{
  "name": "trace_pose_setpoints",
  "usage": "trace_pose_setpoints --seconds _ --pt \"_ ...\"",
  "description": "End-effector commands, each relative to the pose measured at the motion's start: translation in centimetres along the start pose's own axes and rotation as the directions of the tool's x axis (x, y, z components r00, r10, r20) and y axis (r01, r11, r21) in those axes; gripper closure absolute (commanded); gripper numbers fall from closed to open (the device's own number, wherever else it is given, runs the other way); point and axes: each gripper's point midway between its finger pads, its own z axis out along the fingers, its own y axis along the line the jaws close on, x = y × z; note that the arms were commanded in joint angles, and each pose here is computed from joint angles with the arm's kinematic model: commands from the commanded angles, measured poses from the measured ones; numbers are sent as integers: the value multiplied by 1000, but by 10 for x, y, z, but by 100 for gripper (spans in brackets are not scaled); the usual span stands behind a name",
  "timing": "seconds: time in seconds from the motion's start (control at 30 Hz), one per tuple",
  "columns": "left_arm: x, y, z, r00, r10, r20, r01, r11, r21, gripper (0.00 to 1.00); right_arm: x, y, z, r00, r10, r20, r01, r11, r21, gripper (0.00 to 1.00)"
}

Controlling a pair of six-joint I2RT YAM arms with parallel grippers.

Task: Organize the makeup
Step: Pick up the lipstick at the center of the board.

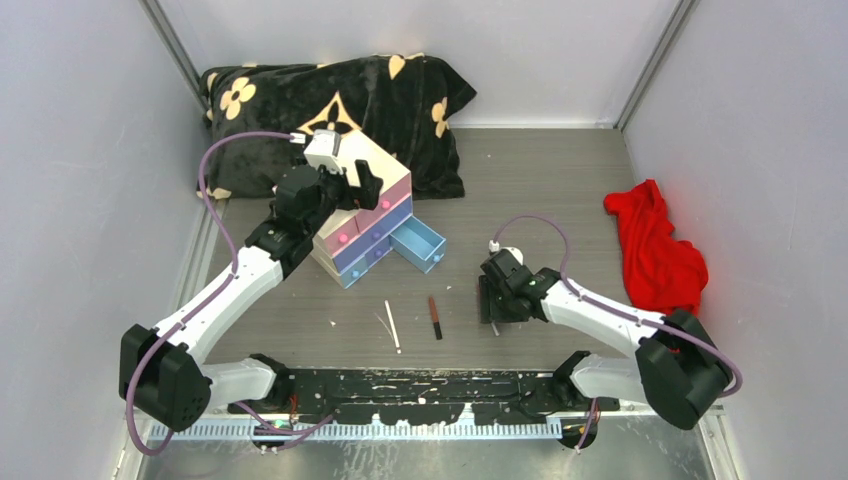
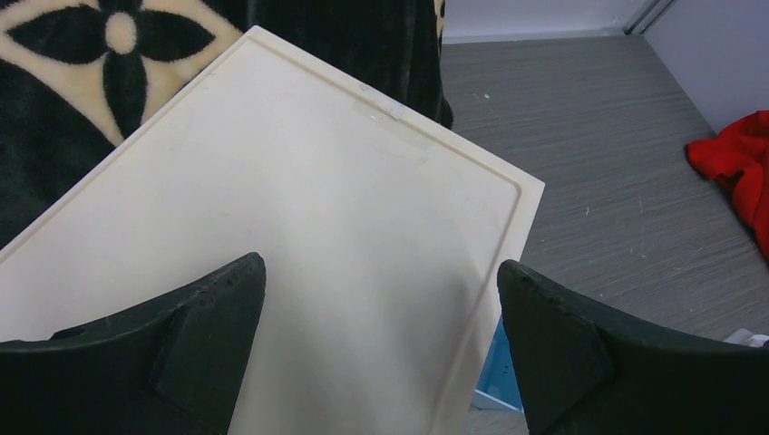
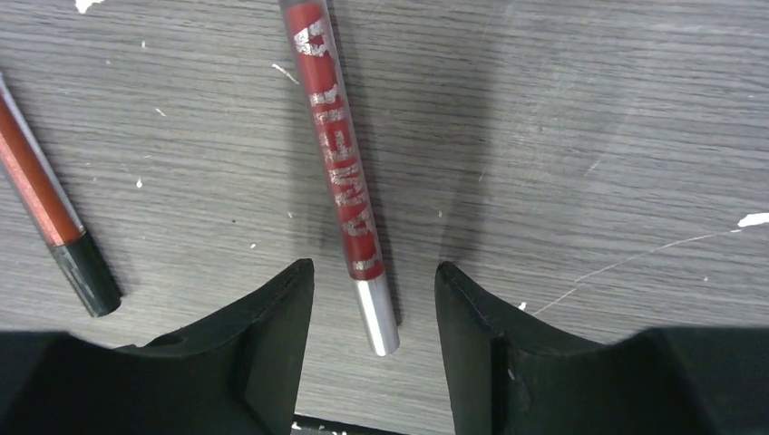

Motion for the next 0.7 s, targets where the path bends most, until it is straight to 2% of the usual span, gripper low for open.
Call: trace_pose_setpoints --seconds 0.0,0.17,0.23,0.4,0.43,0.57,0.67 --pt "82 26 -13 962 -11 -274 -15 996 -93 0 -11 5 7 999 9 39 -10 1000 19 44" --pt "81 26 -13 963 -11 -269 -14 996 -91 0 -9 7 12 1000 5 26 -7 999 54 50" --pt "82 26 -14 963 -9 -271 -16 996 -90 1 -8 7 14 1000 5 17 -6 998 66 57" --pt "81 27 -15 964 -7 -267 -18 996 -92 1 -5 8 18 1000 4 5 -5 997 72 95" --pt "82 27 -15 964 -7 -267 -19 995 -93 0 -6 7 18 1000 4 7 -4 997 77 99" --pt "84 28 -15 963 -7 -271 -20 995 -97 1 -16 13 10 999 -22 28 19 997 71 99" --pt "85 28 -15 963 -9 -270 -18 995 -96 1 -43 20 -6 993 -60 99 52 995 81 99"
